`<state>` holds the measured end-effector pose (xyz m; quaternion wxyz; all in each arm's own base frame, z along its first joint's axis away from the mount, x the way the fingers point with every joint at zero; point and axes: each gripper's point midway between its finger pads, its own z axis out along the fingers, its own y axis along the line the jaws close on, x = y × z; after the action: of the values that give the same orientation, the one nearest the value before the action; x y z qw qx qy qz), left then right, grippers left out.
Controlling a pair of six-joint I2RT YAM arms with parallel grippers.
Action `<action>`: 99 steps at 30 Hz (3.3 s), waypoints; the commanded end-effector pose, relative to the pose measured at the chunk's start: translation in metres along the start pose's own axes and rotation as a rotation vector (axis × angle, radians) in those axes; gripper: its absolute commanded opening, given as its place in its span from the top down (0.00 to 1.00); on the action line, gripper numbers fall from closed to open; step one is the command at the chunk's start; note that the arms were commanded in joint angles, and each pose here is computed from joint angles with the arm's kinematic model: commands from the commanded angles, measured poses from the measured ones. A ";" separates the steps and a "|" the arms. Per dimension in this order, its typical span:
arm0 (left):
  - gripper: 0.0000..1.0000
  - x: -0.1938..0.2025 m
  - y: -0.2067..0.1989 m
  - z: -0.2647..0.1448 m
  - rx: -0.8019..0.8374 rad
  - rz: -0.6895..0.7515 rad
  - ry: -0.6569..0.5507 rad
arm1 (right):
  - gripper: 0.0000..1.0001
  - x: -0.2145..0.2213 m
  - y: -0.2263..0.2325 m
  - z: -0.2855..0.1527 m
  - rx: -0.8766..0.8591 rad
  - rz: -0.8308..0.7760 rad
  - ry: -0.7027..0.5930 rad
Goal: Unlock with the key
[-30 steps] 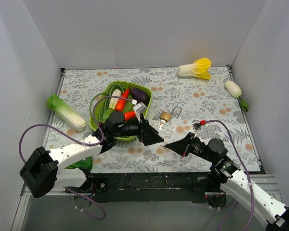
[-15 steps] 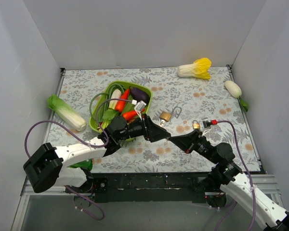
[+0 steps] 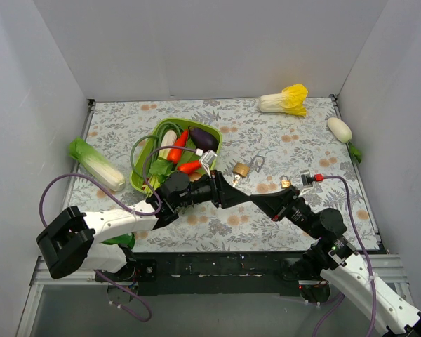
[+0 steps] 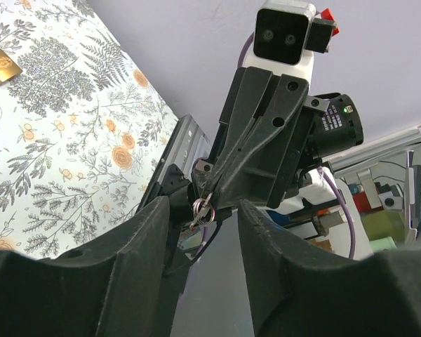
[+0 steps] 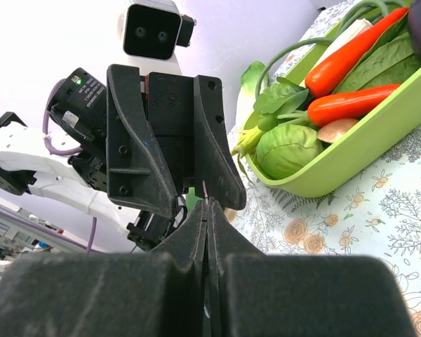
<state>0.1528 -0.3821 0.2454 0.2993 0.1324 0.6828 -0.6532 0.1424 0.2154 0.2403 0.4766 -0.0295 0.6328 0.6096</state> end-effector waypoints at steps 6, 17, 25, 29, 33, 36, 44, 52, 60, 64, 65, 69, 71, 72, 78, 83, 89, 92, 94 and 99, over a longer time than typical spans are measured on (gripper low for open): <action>0.73 -0.017 -0.015 -0.002 0.012 0.023 -0.068 | 0.99 -0.017 0.015 0.000 -0.018 -0.041 -0.043; 0.78 -0.011 -0.014 0.001 0.009 0.019 -0.036 | 0.99 -0.020 0.014 0.001 0.000 -0.048 -0.049; 0.84 -0.008 -0.014 0.001 0.011 0.014 -0.026 | 0.99 -0.022 0.011 -0.001 0.015 -0.051 -0.064; 0.85 -0.011 -0.016 0.000 0.019 0.017 -0.045 | 0.99 -0.021 0.010 -0.001 0.019 -0.053 -0.055; 0.84 -0.015 -0.016 0.000 0.019 0.021 -0.068 | 0.99 -0.019 0.011 -0.001 0.016 -0.054 -0.048; 0.82 -0.018 -0.018 -0.003 0.030 0.020 -0.096 | 0.99 -0.017 0.011 -0.001 0.013 -0.052 -0.039; 0.86 -0.017 -0.019 -0.001 0.046 0.011 -0.086 | 0.99 -0.016 0.011 -0.001 0.008 -0.052 -0.033; 1.00 -0.015 -0.016 -0.006 0.034 0.023 -0.095 | 0.99 -0.012 0.007 -0.003 0.025 -0.051 -0.021; 1.00 -0.004 -0.011 -0.012 -0.002 0.071 -0.031 | 0.99 -0.007 0.003 -0.008 0.054 -0.073 0.014; 1.00 0.001 -0.013 -0.016 0.021 0.094 -0.008 | 0.96 -0.004 0.003 -0.009 0.056 -0.073 0.031; 1.00 0.003 -0.014 -0.017 0.027 0.097 -0.002 | 0.93 -0.004 0.004 -0.009 0.054 -0.075 0.036; 1.00 0.017 -0.023 -0.023 0.092 0.156 0.072 | 0.77 -0.006 0.011 -0.011 0.042 -0.102 0.049; 1.00 0.024 -0.023 -0.023 0.113 0.194 0.124 | 0.69 -0.002 0.017 -0.011 0.012 -0.127 0.087; 1.00 0.033 -0.018 -0.024 0.106 0.220 0.178 | 0.68 0.001 0.019 -0.012 0.001 -0.134 0.104; 1.00 0.051 -0.009 -0.030 0.084 0.284 0.324 | 0.62 0.008 0.036 -0.017 -0.066 -0.175 0.192; 1.00 0.048 -0.013 -0.031 0.090 0.314 0.321 | 0.60 0.038 0.035 -0.022 -0.117 -0.149 0.355; 1.00 0.048 -0.014 -0.028 0.100 0.319 0.328 | 0.60 0.052 0.025 -0.022 -0.110 -0.136 0.431; 1.00 0.048 -0.014 -0.028 0.100 0.323 0.331 | 0.62 0.053 0.026 -0.023 -0.109 -0.138 0.440; 1.00 0.047 -0.014 -0.028 0.100 0.325 0.331 | 0.64 0.056 0.023 -0.024 -0.109 -0.130 0.445; 1.00 0.046 -0.016 -0.028 0.108 0.333 0.329 | 0.66 0.062 0.022 -0.026 -0.122 -0.112 0.461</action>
<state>0.1022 -0.3641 0.2085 0.2621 0.3477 0.6801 -0.5898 0.0861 0.2321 0.2045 0.3455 -0.2123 0.7038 0.5833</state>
